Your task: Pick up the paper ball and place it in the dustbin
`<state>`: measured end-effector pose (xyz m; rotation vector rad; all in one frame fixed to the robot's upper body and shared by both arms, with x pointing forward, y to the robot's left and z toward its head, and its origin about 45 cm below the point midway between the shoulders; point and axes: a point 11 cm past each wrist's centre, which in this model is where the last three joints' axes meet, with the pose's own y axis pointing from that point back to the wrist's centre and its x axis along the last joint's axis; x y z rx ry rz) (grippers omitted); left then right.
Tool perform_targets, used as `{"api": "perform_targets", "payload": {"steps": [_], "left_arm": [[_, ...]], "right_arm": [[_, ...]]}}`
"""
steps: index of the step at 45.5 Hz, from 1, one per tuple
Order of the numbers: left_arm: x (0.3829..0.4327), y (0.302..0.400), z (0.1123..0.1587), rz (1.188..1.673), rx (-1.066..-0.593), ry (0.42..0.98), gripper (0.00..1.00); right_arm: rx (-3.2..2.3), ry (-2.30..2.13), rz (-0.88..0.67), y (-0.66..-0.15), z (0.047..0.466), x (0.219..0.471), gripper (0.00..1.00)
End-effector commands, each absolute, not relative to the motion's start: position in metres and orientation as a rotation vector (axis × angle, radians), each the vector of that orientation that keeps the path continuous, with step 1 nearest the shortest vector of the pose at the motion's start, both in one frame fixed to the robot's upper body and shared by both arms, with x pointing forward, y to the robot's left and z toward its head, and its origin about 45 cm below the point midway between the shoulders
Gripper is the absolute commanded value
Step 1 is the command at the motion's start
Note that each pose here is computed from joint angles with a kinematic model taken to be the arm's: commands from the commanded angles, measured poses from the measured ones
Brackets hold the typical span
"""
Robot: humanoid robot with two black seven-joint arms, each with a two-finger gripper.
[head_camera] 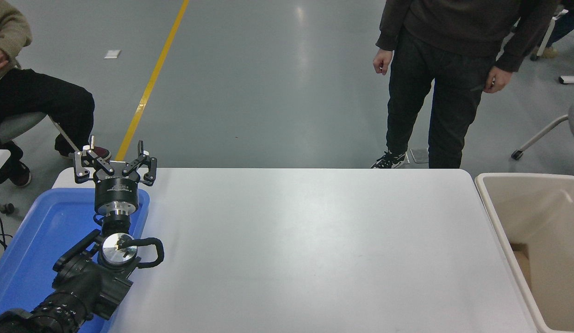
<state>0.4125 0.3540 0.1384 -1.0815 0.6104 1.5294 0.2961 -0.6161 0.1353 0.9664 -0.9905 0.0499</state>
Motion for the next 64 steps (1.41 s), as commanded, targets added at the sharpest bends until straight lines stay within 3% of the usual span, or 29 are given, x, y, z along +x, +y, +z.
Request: {"api": "perform_targets", "payload": {"steps": [1,6,12,15,21,22,44,55,64], "left_arm": [[0.4123,0.3542,0.1381,1.530,-1.081,0.610,0.99],[0.4123,0.3542,0.1381,1.530,-1.081,0.610,0.99],[0.4123,0.3542,0.1381,1.530,-1.081,0.610,0.99],[0.4123,0.3542,0.1381,1.530,-1.081,0.610,0.99],[0.4123,0.3542,0.1381,1.530,-1.081,0.610,0.99],[0.4123,0.3542,0.1381,1.530,-1.081,0.610,0.99],[0.4128,0.3541,0.1388,1.529,-1.082,0.610,0.99],[0.4129,0.3525,0.1383,1.527,-1.083,0.613,0.99],[0.4129,0.3524,0.1383,1.527,-1.081,0.612,0.99]], "right_arm": [[1.001,-1.053,-0.023,-0.591,0.081,0.273,0.00],[1.032,-1.077,-0.046,-0.580,0.071,0.275,0.00],[1.050,-1.090,-0.064,-0.573,0.065,0.274,0.18],[1.057,-1.092,-0.067,-0.570,0.063,0.275,0.51],[1.073,-1.113,-0.081,-0.566,0.062,0.277,0.96],[1.072,-1.115,-0.082,-0.566,0.062,0.277,1.00],[1.038,-1.107,-0.045,-0.586,0.084,0.282,1.00],[1.127,-0.992,0.054,-0.584,0.172,0.324,1.00],[1.363,-0.864,0.086,-0.524,0.241,0.366,1.00]]}}
